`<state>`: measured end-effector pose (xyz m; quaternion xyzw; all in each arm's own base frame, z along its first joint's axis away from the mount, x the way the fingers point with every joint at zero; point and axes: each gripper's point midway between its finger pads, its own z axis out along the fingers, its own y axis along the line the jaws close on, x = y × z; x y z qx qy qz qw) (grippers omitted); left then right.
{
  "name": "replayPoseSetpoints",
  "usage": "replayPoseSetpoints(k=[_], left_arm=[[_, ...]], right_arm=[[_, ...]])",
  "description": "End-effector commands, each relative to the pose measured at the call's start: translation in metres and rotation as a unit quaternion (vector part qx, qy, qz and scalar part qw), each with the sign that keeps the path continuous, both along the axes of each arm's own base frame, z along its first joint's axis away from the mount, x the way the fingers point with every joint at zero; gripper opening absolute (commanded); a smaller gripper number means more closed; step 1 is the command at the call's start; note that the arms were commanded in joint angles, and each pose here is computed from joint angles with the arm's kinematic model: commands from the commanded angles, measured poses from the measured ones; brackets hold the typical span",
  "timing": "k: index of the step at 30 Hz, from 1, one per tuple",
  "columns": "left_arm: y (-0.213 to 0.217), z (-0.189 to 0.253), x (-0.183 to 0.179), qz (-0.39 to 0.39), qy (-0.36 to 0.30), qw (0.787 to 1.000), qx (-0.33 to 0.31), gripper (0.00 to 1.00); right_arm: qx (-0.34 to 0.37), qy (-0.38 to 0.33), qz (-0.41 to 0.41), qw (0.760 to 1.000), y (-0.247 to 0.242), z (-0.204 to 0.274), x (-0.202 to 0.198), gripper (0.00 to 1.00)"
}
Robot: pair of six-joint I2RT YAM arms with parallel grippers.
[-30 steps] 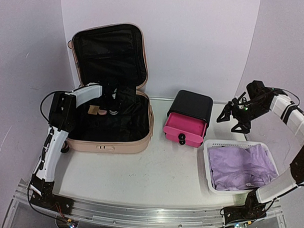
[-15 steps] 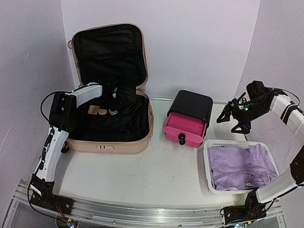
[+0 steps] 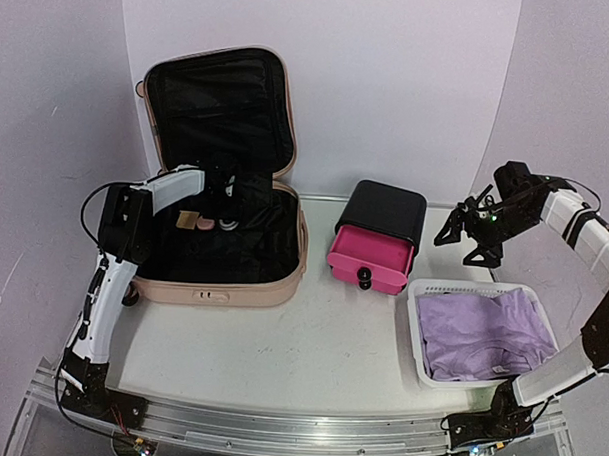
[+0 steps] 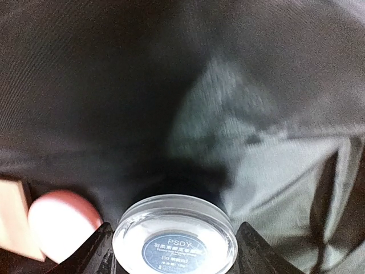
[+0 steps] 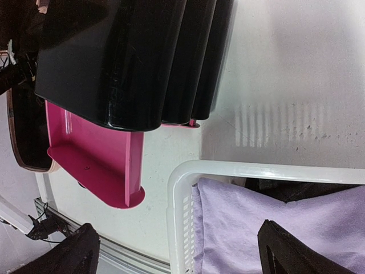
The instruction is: Open, take out, and arrange the luggage
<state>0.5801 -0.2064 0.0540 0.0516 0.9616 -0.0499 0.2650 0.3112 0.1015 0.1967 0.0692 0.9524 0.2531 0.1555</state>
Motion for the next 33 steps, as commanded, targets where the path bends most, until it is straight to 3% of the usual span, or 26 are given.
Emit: replayPoseSetpoints(k=[1,8,12,16,24,33], left_arm=[[-0.012,0.119,-0.015,-0.013,-0.078,0.996,-0.052,0.43],[-0.081,0.215,-0.092,-0.111,-0.110,0.978,-0.141,0.41],[-0.157,0.251,-0.163,-0.212,-0.118,0.950,-0.194,0.41],[-0.224,0.265,-0.216,-0.301,-0.146,0.922,-0.194,0.41],[-0.296,0.237,-0.244,-0.350,-0.123,0.906,-0.205,0.39],[-0.321,0.205,-0.240,-0.345,-0.114,0.912,-0.192,0.36]], right_arm=[[0.004,-0.030,0.004,1.000,0.000,0.016,-0.001,0.98],[0.001,-0.025,-0.001,1.000,-0.001,0.009,0.003,0.98],[0.014,-0.029,-0.004,0.999,0.003,0.009,0.010,0.98],[0.032,-0.026,-0.002,0.999,0.009,0.007,0.016,0.98],[0.036,-0.037,-0.003,0.999,0.009,0.013,0.012,0.98],[0.038,-0.040,-0.002,0.998,0.009,0.013,0.007,0.98]])
